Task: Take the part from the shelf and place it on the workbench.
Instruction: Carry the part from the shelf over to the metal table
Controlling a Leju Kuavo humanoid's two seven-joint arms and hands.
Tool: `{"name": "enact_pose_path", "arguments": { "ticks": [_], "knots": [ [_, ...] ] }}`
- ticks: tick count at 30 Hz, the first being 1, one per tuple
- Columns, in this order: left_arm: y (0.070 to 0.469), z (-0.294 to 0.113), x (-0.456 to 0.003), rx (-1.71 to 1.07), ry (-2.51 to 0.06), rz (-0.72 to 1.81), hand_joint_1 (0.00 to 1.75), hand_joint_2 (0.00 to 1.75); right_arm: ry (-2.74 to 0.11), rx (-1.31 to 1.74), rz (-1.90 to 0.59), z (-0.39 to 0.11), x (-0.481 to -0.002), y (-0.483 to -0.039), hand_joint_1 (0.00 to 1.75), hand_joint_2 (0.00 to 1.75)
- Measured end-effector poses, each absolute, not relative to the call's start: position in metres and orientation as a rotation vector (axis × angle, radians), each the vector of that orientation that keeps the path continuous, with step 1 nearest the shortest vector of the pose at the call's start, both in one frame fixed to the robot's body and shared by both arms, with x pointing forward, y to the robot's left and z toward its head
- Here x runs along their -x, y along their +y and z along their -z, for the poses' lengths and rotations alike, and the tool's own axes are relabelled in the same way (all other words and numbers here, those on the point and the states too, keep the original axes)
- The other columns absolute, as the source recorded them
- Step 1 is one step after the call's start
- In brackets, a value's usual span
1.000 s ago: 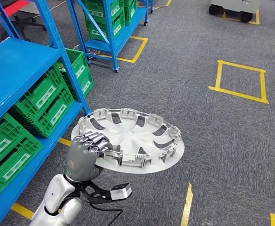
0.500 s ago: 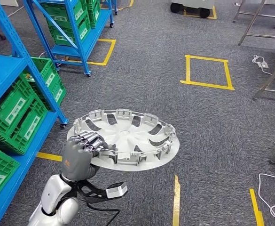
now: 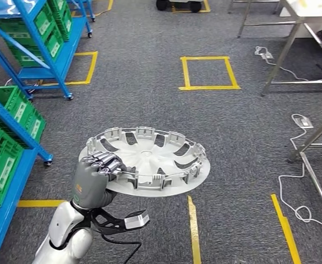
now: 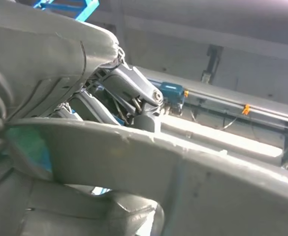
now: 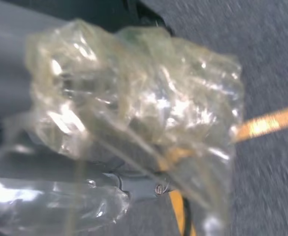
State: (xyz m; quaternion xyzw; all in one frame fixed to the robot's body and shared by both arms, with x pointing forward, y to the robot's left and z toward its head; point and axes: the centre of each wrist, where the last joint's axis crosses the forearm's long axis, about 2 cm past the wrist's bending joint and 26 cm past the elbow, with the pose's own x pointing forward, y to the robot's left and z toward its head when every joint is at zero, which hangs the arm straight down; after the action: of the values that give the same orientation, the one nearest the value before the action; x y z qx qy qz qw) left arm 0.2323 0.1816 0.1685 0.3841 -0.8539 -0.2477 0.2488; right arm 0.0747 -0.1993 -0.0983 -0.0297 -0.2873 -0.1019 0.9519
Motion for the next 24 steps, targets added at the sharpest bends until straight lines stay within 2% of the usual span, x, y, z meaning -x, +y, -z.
{"name": "enact_pose_path", "arguments": {
  "ticks": [24],
  "knots": [
    [0.1830,-0.1683,-0.2419,-1.026,-2.301,0.692,1.75,1.75,-0.586,0.054,0.213,0.0974,-0.0774,-0.1968,0.00,0.00]
  ]
}}
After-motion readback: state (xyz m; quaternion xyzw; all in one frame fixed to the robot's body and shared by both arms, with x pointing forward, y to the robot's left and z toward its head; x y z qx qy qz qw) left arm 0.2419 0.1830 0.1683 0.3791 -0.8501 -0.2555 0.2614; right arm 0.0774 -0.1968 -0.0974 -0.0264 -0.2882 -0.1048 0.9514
